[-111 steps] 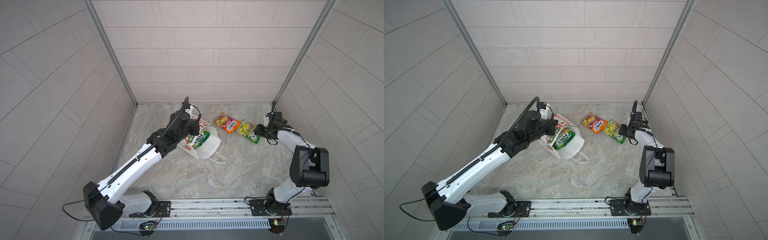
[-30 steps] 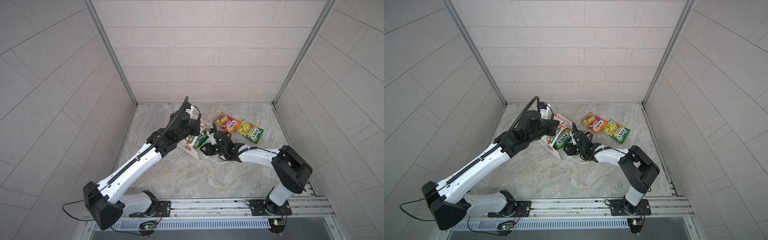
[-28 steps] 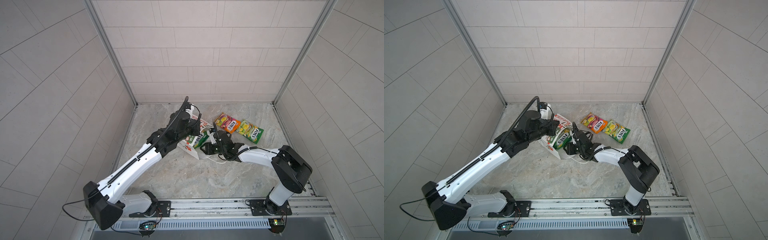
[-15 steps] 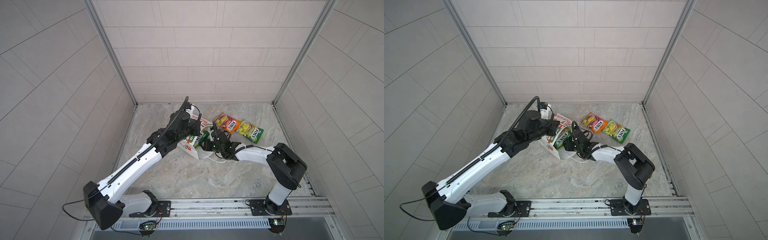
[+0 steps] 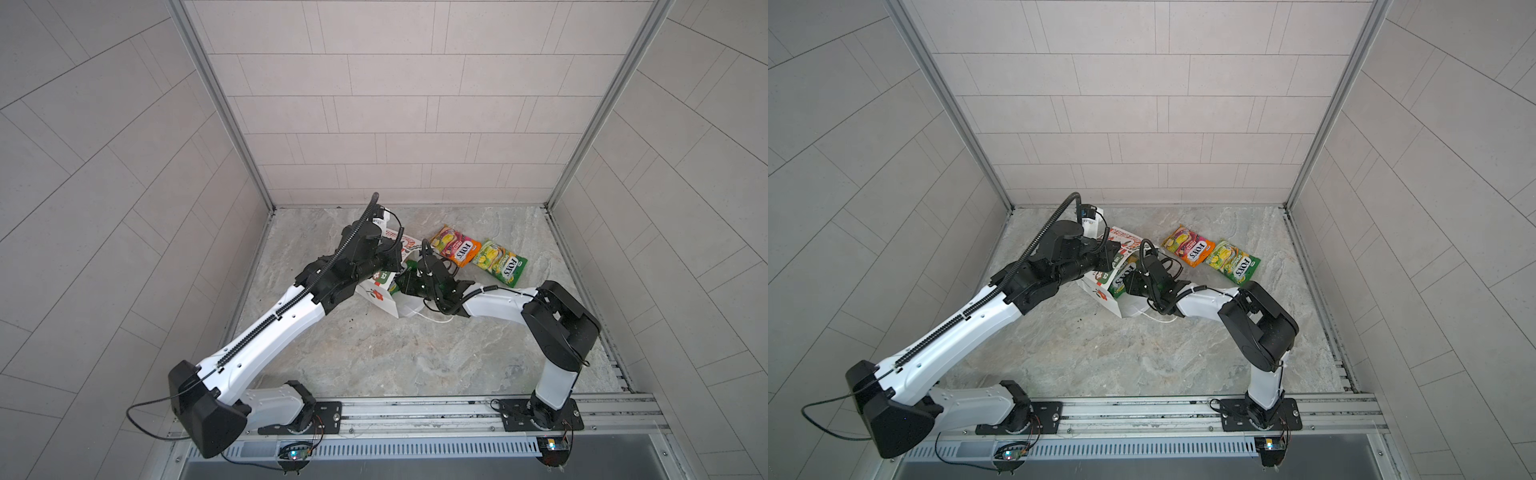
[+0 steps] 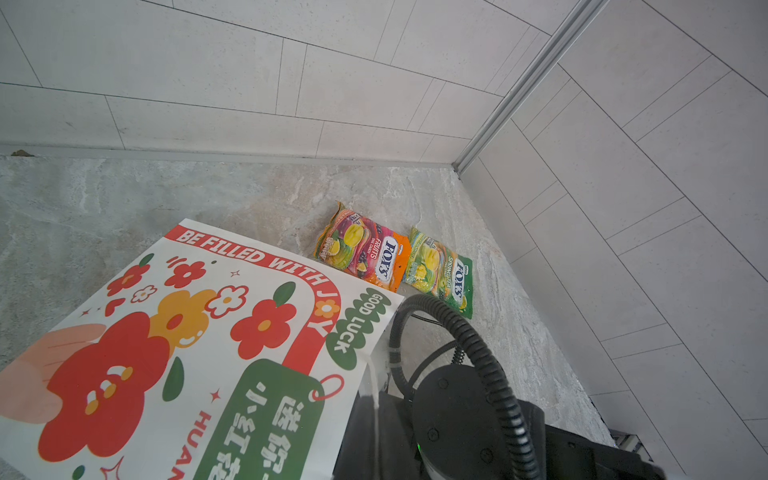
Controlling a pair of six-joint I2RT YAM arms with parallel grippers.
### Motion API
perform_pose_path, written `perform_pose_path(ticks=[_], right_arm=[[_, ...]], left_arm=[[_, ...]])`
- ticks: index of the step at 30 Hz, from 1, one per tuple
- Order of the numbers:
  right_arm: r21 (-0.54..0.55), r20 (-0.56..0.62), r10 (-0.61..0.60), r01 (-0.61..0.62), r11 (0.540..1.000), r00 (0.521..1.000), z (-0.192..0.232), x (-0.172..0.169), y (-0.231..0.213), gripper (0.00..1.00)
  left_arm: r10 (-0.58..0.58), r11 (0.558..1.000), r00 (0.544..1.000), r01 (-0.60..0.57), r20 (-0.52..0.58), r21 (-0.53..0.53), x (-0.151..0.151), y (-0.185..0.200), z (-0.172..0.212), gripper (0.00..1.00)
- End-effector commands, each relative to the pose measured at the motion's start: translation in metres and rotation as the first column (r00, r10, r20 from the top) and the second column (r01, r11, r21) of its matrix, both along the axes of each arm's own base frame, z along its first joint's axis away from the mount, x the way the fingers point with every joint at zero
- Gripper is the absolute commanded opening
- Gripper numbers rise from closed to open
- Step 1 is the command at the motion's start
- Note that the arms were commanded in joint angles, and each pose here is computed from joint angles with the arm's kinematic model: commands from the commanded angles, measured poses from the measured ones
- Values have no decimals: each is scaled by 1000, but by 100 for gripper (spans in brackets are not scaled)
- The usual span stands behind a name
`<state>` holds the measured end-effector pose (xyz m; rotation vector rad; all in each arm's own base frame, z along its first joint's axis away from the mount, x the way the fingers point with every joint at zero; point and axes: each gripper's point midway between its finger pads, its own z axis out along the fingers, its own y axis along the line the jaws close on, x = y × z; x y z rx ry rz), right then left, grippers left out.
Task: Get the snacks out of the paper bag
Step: 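Close the right gripper on the green FOX'S Spring Tea packet inside the bag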
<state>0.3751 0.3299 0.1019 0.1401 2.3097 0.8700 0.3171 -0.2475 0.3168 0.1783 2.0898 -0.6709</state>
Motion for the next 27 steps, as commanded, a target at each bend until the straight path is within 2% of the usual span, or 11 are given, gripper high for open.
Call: perform_pose_path(ticks=[1, 16, 22, 27], right_arm=[[7, -6, -37, 37, 999, 999, -2, 6, 1, 42], [93, 40, 64, -68, 993, 997, 20, 11, 29, 35], [61, 5, 51, -51, 997, 999, 13, 12, 27, 35], [-29, -15, -29, 29, 999, 999, 3, 10, 5, 42]], left_arm=[[-3, 999, 999, 5, 49, -45, 2, -4, 24, 0], [-11, 999, 999, 13, 41, -39, 2, -7, 20, 0], [-12, 999, 999, 14, 42, -42, 1, -8, 21, 0], [-8, 999, 999, 10, 48, -42, 1, -6, 23, 0]])
